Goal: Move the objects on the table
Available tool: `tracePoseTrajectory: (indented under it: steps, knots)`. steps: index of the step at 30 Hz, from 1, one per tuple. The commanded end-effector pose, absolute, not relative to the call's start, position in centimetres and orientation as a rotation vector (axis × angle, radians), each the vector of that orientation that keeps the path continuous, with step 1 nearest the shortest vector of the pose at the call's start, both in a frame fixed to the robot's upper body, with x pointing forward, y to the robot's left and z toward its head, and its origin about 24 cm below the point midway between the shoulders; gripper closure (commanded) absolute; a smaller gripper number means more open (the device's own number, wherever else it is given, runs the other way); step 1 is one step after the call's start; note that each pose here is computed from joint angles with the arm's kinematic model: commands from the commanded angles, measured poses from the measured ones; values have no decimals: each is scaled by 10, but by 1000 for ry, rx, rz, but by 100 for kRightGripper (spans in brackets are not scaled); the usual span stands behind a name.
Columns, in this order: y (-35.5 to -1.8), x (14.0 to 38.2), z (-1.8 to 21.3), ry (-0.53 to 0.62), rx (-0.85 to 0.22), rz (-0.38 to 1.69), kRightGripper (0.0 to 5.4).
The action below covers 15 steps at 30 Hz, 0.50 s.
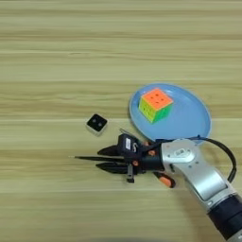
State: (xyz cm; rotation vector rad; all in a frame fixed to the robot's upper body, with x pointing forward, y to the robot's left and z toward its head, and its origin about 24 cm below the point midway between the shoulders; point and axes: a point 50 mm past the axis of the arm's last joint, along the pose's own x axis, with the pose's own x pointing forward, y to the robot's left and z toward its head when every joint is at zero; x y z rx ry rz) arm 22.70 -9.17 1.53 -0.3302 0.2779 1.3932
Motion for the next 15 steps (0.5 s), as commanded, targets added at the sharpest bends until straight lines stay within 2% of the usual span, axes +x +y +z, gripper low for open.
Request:
tracePoseTrajectory:
  steps: [1, 7, 15]
  knots:
    - [-96, 240, 24, 255, -383, 1340, 457]
    - [-97, 240, 23, 255, -384, 1337, 509]
    - [-95, 242, 25, 246, -383, 1336, 511]
